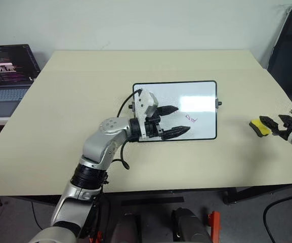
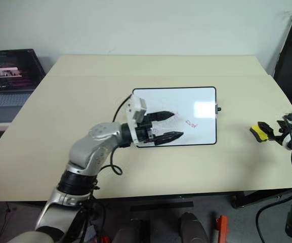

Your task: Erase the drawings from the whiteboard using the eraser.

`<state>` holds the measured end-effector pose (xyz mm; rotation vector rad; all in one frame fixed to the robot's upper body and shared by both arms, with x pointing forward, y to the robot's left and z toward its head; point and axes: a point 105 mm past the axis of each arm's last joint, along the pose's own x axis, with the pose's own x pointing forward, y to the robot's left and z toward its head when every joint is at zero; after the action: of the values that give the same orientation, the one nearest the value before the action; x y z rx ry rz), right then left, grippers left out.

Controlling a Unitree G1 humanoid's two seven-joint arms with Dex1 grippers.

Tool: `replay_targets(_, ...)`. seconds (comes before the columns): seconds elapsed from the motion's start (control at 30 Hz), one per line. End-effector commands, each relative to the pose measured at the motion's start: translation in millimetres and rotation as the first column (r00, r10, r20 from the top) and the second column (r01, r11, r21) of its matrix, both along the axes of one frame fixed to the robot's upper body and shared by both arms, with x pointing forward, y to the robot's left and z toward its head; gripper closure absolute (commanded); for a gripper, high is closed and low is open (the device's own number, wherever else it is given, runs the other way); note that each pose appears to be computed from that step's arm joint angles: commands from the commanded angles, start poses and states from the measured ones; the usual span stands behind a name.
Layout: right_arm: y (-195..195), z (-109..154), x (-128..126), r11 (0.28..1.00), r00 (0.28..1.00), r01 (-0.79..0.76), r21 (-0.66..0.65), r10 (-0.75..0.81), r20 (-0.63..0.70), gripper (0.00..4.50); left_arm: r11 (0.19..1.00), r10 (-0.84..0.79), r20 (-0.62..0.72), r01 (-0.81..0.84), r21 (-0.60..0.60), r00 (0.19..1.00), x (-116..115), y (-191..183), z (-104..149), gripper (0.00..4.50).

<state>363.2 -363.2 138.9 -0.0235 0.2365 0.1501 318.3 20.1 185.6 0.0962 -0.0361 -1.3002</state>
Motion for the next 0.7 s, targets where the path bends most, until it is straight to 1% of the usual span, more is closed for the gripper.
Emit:
replay_targets(0.03, 2.3, -0.1, 3.9, 1.0, 1.0, -0.012, -0.025, 0.012, -0.006, 0.04, 1.0, -0.019, 0.058, 0.02, -0.006, 0.998, -1.4, -1.8, 12.4, 0.0)
replay_targets(0.3, 1.9, -19.7, 5.0, 0.999, 0.999, 0.007, -0.034, -0.009, -0.05, 0.04, 0.999, 0.028, 0.072, -0.029, 0.021, 0.997, 6.0, 8.4, 10.5, 0.0)
replay_targets(0.63, -0.1, -25.8, 8.2, 0.999, 0.997, 0.031, -0.033, -0.033, -0.064, 0.04, 0.999, 0.049, 0.075, -0.051, 0.019, 0.996, 8.7, 13.6, 11.4, 0.0)
replay_targets(0.7, -0.2, -26.5, 8.8, 0.999, 0.997, 0.032, -0.035, -0.034, -0.067, 0.43, 0.998, 0.052, 0.074, -0.053, 0.019, 0.996, 8.4, 14.4, 10.7, 0.0)
